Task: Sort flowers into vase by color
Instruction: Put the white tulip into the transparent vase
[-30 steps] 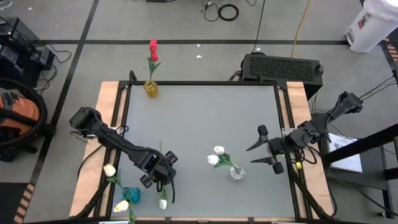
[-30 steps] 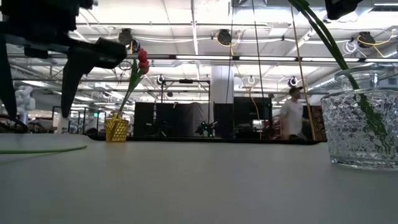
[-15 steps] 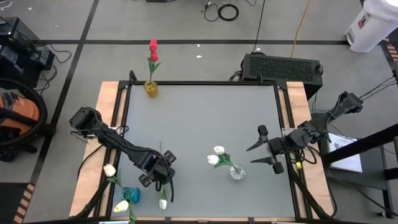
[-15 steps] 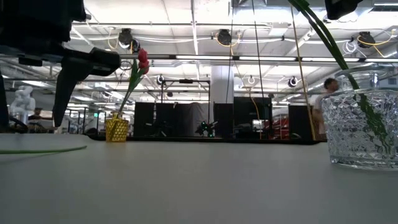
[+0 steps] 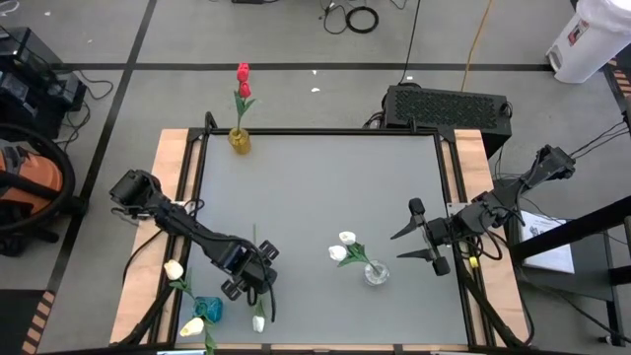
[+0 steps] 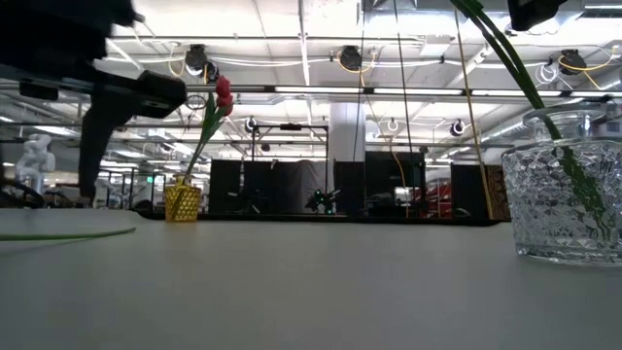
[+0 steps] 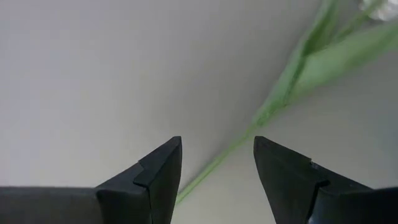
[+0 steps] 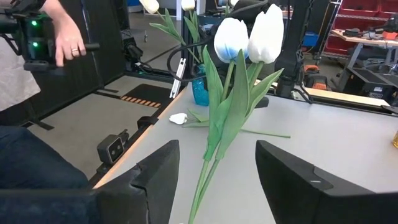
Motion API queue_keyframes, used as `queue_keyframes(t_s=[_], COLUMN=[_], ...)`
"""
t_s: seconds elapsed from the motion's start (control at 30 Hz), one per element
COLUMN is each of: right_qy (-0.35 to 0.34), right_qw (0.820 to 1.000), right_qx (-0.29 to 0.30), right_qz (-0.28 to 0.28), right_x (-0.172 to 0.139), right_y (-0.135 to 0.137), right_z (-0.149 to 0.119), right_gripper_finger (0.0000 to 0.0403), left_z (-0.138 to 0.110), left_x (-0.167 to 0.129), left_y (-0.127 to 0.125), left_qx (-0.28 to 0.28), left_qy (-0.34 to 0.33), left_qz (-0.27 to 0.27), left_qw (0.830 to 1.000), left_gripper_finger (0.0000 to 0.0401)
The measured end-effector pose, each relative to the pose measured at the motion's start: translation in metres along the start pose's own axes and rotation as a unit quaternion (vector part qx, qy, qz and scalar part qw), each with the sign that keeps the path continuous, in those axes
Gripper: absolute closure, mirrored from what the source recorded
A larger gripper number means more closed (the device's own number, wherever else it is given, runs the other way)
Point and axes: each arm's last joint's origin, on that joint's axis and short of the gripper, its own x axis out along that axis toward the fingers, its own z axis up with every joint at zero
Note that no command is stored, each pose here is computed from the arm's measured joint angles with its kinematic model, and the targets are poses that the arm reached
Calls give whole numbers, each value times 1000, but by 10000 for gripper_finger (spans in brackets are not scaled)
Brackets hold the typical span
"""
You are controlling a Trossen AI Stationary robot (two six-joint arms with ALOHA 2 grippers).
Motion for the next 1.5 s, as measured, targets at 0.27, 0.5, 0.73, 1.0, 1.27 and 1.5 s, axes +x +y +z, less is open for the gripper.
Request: queue_keyframes(t_s=[0.27,0.5,0.73,1.0,1.27,1.5], right_qy=[0,0,0,0,0,0], right_qw=[1000,1000,1000,1000,1000,1000], right_qx=[0,0,0,0,0,0], right_qz=[0,0,0,0,0,0], right_x=[0,0,0,0,0,0], right_y=[0,0,0,0,0,0], right_z=[0,0,0,0,0,0], right_gripper_finger=[200,200,200,200,199,199], left_z=[0,-8,-12,-7,-9,-8], left_x=[0,15,19,25,25,25], left_y=[-2,-4,-4,-3,-4,-9], left_qx=[42,42,41,40,15,12], left_qy=[2,32,38,-10,2,2], left_qz=[0,-5,-5,8,5,3], left_qw=[999,999,998,999,1000,1000], left_gripper_finger=[194,194,194,194,194,194])
